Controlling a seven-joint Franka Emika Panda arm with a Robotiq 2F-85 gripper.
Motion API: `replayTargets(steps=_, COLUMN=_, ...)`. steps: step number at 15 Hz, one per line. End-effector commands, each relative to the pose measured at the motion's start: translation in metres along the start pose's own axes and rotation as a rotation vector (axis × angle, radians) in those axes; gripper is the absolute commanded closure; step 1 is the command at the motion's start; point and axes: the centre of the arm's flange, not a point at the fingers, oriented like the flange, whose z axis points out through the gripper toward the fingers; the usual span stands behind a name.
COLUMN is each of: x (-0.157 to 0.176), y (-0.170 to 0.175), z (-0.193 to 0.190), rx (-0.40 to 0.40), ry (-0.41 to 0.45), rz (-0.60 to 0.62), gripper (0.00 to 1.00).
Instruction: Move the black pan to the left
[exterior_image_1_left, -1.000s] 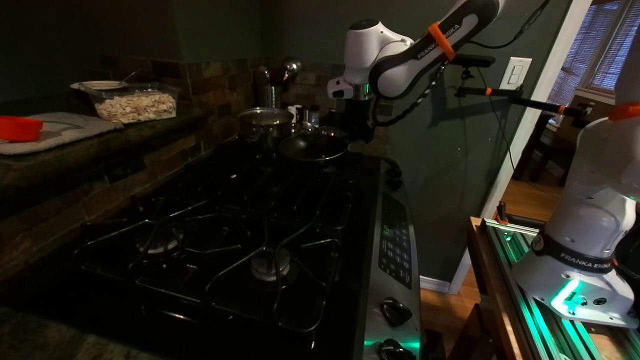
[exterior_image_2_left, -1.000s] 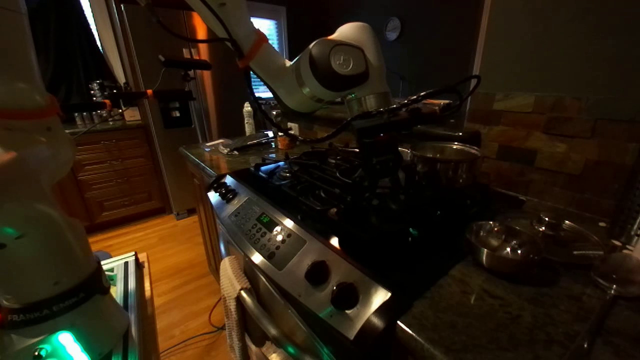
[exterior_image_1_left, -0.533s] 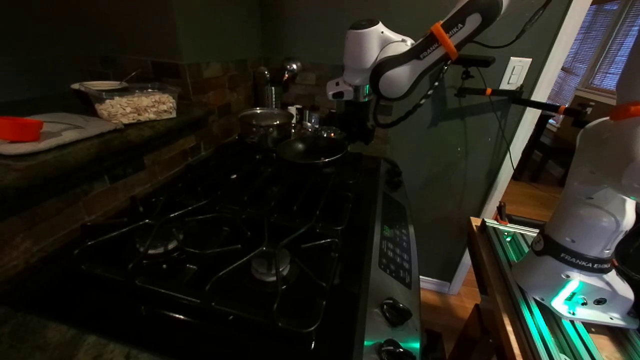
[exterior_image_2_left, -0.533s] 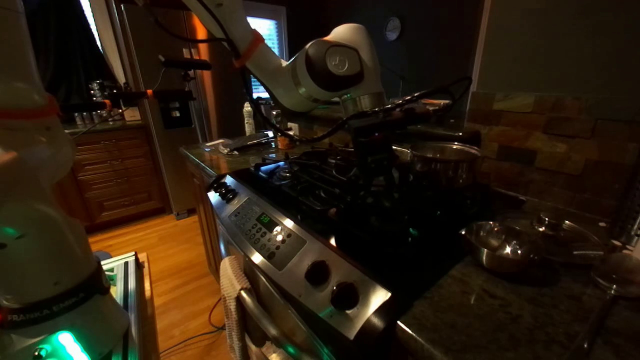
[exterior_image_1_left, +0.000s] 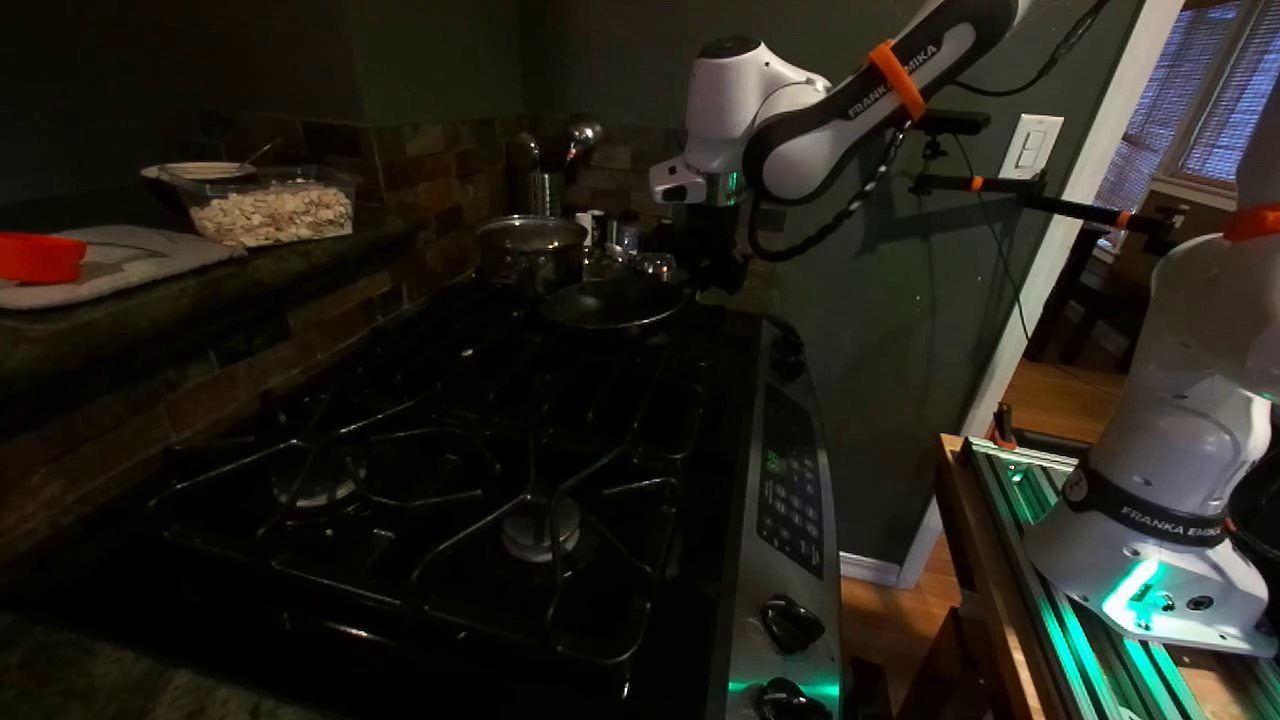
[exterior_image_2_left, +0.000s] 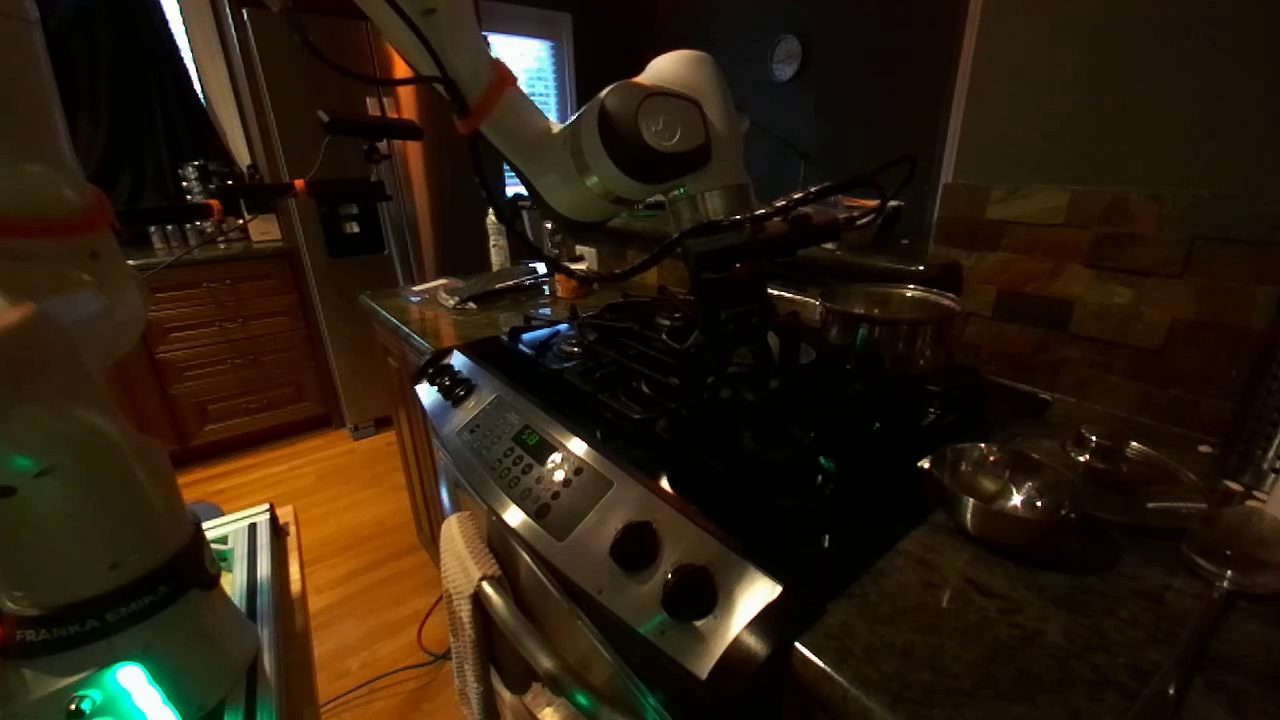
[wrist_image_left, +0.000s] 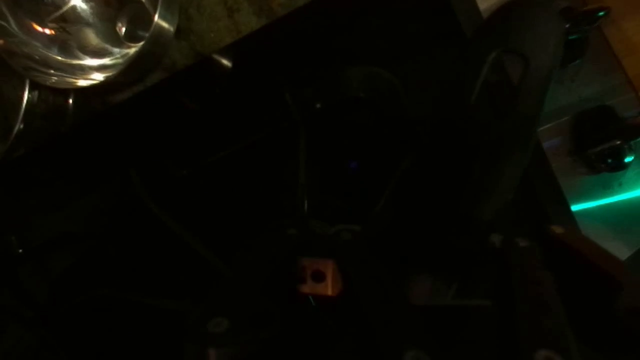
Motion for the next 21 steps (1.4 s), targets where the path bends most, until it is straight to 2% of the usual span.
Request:
replayTargets(steps=1, x=0.003, y=-0.011, z=-0.004, rx=-0.015, ry=0.026, rz=-0.025, gripper=0.98)
replayTargets(steps=2, x=0.003, y=-0.011, z=-0.004, rx=-0.013, ry=0.025, rz=-0.022, gripper=0.75)
replayTargets(steps=4, x=0.003, y=-0.011, z=-0.003, rx=-0.005, ry=0.021, rz=-0.013, gripper=0.69)
replayTargets(steps=10, x=0.003, y=-0.010, z=-0.003, rx=0.005, ry=0.013, rz=-0.001, gripper=0.25)
replayTargets(steps=11, x=0.004, y=-0.010, z=-0.003, rx=0.006, ry=0.013, rz=0.002, gripper=0.20)
replayTargets(steps=14, x=0.005, y=-0.009, z=-0.004, rx=0.009, ry=0.015, rz=0.007, gripper=0.14)
replayTargets(steps=18, x=0.012, y=-0.010, z=-0.005, rx=0.051, ry=0.035, rz=0.031, gripper=0.16)
replayTargets(steps=21, x=0.023, y=-0.008, z=-0.006, rx=0.099, ry=0.086, rz=0.084, gripper=0.14)
